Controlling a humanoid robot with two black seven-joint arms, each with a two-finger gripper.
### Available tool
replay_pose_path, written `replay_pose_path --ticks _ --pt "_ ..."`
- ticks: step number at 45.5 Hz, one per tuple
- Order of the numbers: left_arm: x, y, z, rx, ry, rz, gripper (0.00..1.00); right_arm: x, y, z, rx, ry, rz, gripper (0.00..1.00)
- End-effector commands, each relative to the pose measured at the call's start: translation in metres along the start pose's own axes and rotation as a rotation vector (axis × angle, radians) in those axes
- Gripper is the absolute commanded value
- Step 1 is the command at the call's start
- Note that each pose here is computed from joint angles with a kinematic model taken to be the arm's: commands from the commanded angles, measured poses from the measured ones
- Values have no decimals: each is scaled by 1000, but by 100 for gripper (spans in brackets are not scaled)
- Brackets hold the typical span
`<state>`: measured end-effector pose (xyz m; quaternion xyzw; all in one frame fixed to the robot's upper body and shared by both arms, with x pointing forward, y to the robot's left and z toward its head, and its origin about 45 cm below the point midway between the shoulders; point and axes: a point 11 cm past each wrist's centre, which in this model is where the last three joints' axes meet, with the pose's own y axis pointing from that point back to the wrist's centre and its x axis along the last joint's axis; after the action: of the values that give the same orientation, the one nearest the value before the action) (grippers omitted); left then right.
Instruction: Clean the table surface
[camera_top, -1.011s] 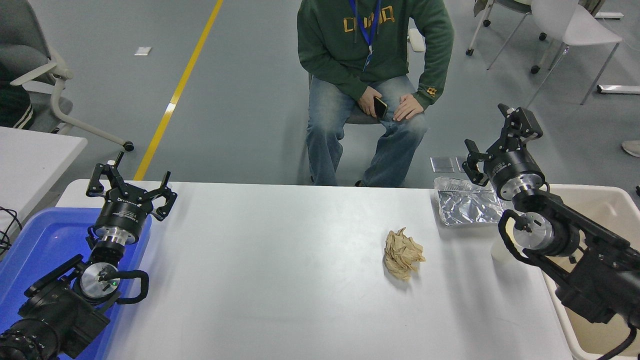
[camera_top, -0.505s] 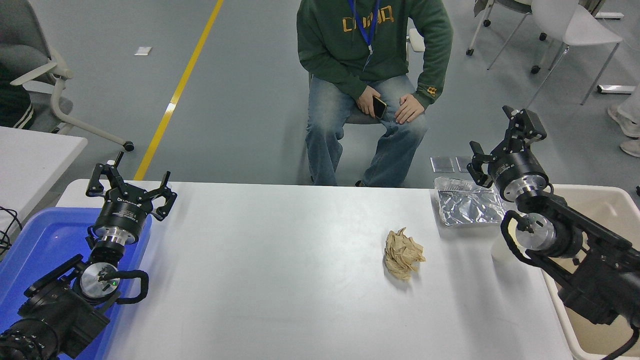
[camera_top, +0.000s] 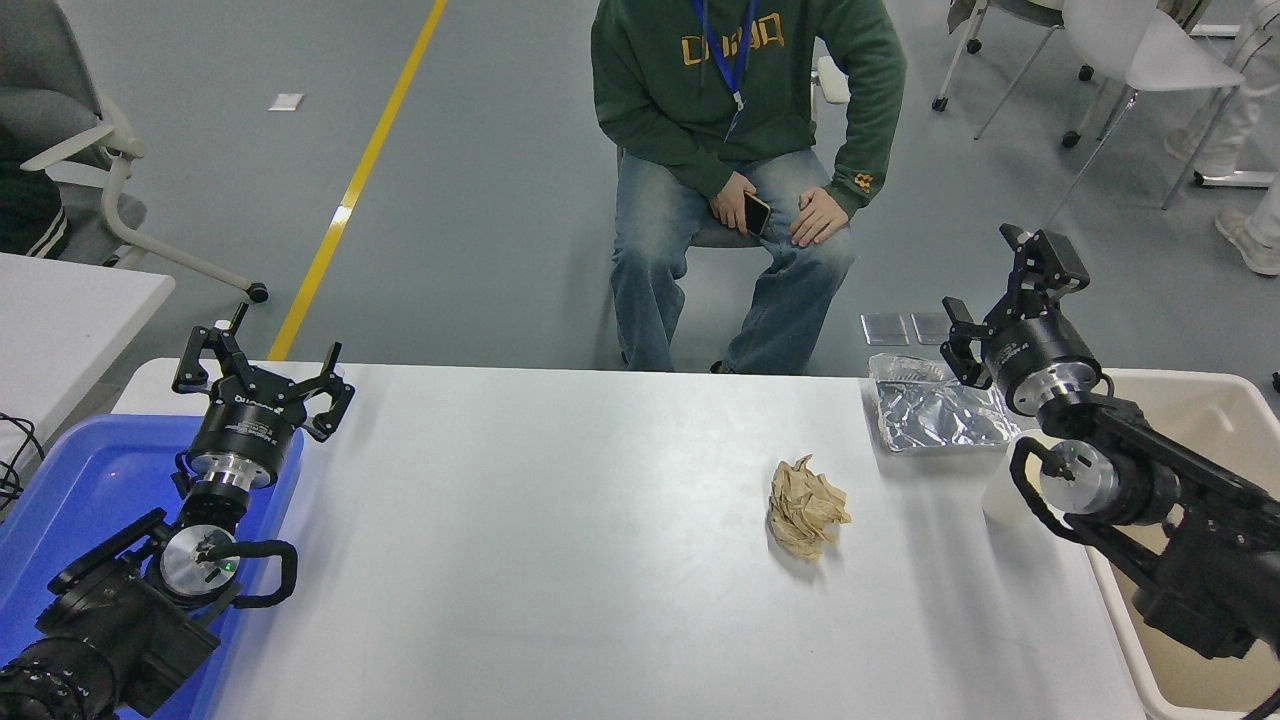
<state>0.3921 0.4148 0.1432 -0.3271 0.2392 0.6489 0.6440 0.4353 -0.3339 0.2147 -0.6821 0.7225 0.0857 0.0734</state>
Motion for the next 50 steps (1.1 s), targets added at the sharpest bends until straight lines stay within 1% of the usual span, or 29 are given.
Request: replay_pose_path --ticks 1,8,14,23,30,44,50 --pt "0 0 0 0 -1 1 100 3 2 1 -9 26 -12 99" --pt "0 0 0 0 -1 1 100 3 5 5 -30 65 -34 99" --pt "0 0 -1 0 1 -1 100 11 7 1 -40 120 -45 99" --pt "0 0 -1 0 1 -1 100 25 18 -12 -71 256 -100 99" --pt "0 0 0 -1 0 0 100 30 31 -17 -112 417 -187 99" --pt "0 1 0 1 0 1 100 55 76 17 -318 606 -288 99" --pt "0 1 0 1 0 1 100 81 99 28 -414 675 -289 99"
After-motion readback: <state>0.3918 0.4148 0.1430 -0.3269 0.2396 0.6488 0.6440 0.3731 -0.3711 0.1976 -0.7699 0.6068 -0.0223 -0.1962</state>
